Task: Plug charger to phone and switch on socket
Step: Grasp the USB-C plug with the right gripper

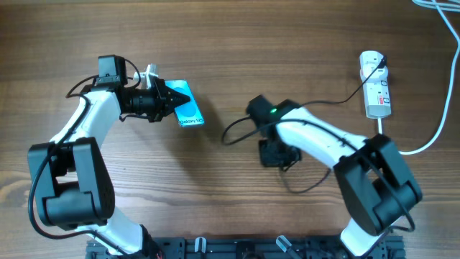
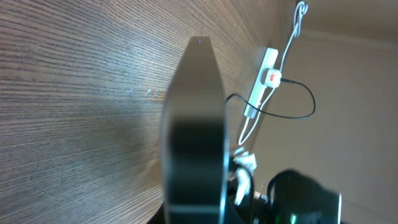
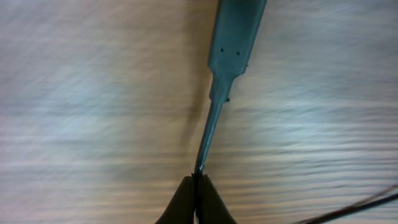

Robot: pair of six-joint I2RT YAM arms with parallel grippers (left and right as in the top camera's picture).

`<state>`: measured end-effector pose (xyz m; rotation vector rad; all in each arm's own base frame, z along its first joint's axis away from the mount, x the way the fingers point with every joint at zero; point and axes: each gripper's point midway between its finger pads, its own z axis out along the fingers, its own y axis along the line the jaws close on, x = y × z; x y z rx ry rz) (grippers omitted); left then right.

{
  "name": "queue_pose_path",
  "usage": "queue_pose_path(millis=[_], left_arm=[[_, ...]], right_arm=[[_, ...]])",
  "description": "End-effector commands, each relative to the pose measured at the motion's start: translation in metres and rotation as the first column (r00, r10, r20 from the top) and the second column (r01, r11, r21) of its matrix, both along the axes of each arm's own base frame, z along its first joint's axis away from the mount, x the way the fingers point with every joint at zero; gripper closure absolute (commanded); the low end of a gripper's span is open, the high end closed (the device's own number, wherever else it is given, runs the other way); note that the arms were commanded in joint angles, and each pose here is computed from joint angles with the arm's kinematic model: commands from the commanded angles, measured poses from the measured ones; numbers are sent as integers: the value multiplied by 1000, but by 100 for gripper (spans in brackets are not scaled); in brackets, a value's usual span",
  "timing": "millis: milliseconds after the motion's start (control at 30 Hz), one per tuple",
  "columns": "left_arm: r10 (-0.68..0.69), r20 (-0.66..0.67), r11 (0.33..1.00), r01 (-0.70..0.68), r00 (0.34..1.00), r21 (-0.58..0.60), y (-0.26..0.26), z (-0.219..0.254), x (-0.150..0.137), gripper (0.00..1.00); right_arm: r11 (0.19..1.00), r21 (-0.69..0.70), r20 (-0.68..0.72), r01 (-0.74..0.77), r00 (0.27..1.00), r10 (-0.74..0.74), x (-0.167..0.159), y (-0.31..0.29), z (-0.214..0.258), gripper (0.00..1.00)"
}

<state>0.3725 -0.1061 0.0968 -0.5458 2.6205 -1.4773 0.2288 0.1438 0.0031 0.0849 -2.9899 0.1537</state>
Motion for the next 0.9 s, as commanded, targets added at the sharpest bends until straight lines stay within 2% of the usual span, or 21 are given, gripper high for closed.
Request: queue_pose_path(millis=[0,67,100,133,167,200,267,367,567,767,867], left_arm=[[-13,29,1000,13,1000,-10,-1,5,1,96],[-13,29,1000,13,999,-10,-1,5,1,96],[-13,29,1000,13,999,-10,-1,5,1,96],[-13,29,1000,13,999,-10,-1,5,1,96],[-13,29,1000,13,999,-10,-1,5,1,96],[-13,29,1000,13,999,-10,-1,5,1,96],[-13,29,1000,13,999,-10,-1,5,1,96],[-13,29,1000,14,999,-10,-1,5,1,96],[-13,29,1000,13,999,-10,-1,5,1,96],[-13,29,1000,13,999,-10,-1,5,1,96],[-13,29,1000,13,999,-10,-1,5,1,96]], right_arm=[[999,-26,23,18,1000,-18,18,-19,1,96],[1000,10,26,29,999,-29,20,-14,0,94],[999,13,33,29,999,-29,22,-13,0,77],[999,17,46,28,999,-29,25,-12,-1,64],[1000,14,66,27,997,-28,29,-12,-1,43],[1000,-15,112,25,993,-23,39,-17,-1,39],[999,-10,145,37,989,-35,46,-15,-3,38],[996,65,117,53,991,-60,42,-2,-4,39],[984,123,127,129,981,-145,47,10,-4,46],[984,110,152,143,976,-159,51,7,-6,67],[985,66,176,162,969,-172,49,-4,-16,71]])
